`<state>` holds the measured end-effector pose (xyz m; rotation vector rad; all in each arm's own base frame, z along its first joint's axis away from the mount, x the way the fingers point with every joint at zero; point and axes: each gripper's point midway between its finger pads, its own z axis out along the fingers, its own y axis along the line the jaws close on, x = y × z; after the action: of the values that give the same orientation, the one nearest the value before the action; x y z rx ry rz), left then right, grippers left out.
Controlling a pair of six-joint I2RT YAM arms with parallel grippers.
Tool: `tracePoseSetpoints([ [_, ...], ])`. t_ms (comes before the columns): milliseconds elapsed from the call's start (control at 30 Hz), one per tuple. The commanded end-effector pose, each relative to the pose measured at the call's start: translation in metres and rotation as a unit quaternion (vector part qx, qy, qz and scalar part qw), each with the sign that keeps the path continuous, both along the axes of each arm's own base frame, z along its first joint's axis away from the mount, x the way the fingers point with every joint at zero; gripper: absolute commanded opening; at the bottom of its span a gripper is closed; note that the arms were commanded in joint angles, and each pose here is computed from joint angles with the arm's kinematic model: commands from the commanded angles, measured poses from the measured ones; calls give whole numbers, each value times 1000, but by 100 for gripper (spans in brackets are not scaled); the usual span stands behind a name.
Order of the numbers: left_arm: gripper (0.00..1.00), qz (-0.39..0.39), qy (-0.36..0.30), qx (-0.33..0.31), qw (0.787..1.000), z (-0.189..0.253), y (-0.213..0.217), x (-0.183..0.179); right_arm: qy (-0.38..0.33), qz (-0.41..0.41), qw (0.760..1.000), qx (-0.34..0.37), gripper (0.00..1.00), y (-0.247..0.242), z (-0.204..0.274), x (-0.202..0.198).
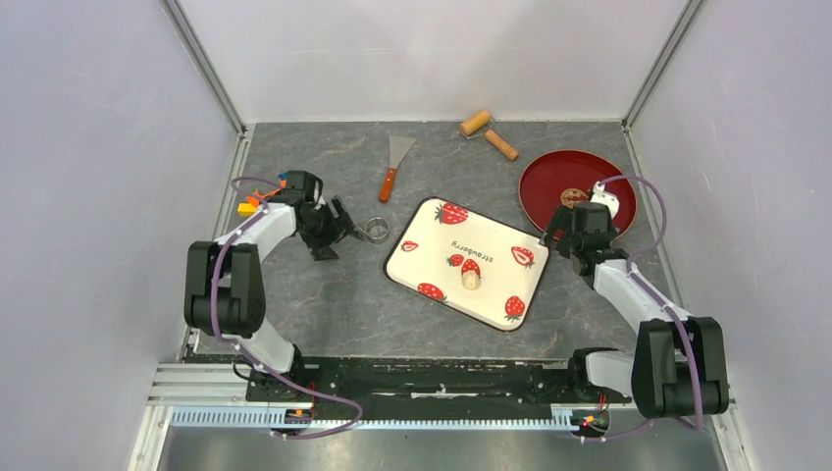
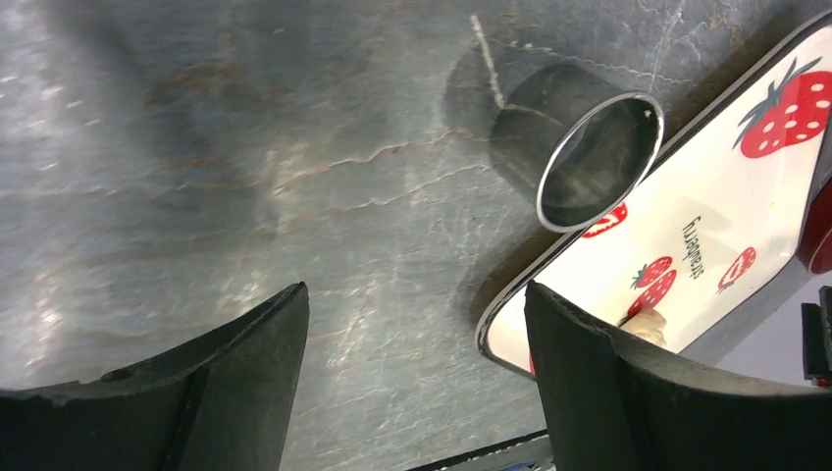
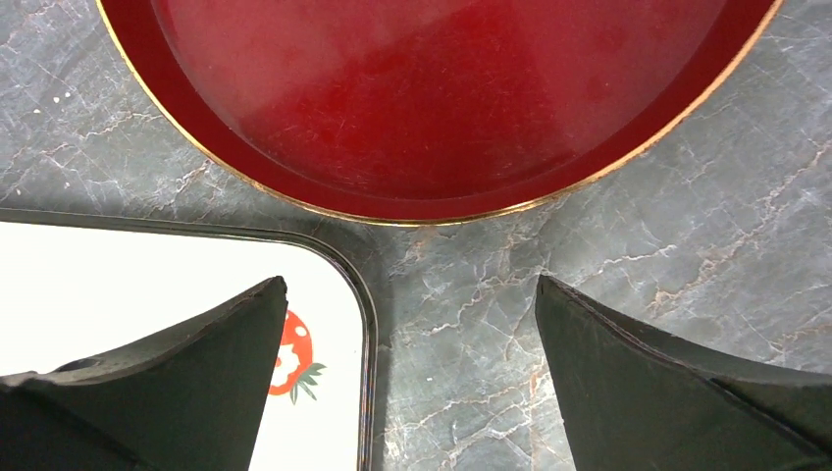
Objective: Roll out the dumpling wrappers from the dough
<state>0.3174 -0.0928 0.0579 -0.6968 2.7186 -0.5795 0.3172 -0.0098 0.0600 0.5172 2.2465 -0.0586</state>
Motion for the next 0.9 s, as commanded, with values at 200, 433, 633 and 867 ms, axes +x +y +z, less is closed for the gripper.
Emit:
tracePoseSetpoints([
  [200,79,-15,-27,-14,999,9,-40,45,-8,-7,1000,23,98,-1,4,-19],
  [433,55,-15,-14,4,1000,-8,-43,63,0,-7,1000,24,98,-1,1,-28],
  [633,35,-21,-8,15,1000,-13,-44,72,2,-3,1000,27,98,0,1,-29],
  [867,2,-17,14,74,997,-10,-25,72,15,12,999,34,98,6,-5,-29],
])
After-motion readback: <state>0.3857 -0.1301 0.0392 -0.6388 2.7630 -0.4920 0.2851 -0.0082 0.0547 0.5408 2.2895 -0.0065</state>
